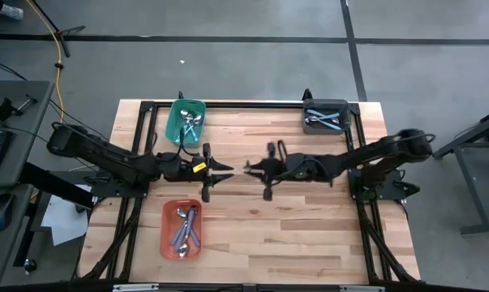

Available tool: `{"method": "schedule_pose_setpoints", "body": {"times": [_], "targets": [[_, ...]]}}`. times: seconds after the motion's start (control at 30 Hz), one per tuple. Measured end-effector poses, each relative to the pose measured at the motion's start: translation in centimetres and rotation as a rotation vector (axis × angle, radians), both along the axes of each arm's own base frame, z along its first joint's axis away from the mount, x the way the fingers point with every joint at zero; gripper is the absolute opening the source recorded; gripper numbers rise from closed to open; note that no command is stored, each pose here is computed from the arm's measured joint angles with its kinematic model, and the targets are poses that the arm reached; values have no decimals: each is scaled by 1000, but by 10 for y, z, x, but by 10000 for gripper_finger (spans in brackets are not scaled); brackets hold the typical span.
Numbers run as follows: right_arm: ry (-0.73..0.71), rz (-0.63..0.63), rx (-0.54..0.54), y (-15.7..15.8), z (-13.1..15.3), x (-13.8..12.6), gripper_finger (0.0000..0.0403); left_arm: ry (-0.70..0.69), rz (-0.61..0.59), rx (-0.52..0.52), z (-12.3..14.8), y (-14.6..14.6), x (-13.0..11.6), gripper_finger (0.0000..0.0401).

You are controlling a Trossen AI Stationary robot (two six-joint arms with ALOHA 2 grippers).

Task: Sort silverware by color (type)
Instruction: Put the light blue spoon into the black bin

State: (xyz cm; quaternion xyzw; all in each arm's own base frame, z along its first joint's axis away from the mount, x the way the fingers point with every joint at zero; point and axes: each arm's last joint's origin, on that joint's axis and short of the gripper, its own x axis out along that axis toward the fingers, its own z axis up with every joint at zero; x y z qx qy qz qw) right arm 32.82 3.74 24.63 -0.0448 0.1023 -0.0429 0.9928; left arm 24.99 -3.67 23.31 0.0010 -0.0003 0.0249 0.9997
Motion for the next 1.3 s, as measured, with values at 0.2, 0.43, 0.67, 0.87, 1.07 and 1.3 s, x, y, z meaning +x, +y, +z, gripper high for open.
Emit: {"method": "schedule_pose_setpoints", "body": {"times": [0.2, 0.43, 0.67, 0.87, 1.07, 1.3], "targets": [[217, -159, -74, -31, 24, -46, 11, 42, 0, 4, -5, 2, -13, 70], [575, -454, -147, -87, 31, -116, 12, 7, 0, -19, -29, 5, -31, 38], [857, -611, -182, -145, 16, -146, 13, 5, -1, -26, -38, 6, -37, 21], [1049, -682, -158, -195, -5, -163, 13, 8, -2, -33, -39, 6, -37, 19], [1192, -737, -83, -236, -34, -178, 13, 11, -5, -32, -39, 6, -37, 19], [1221, -761, -64, -265, -62, -177, 13, 27, -5, -19, -41, 6, -37, 19]]}}
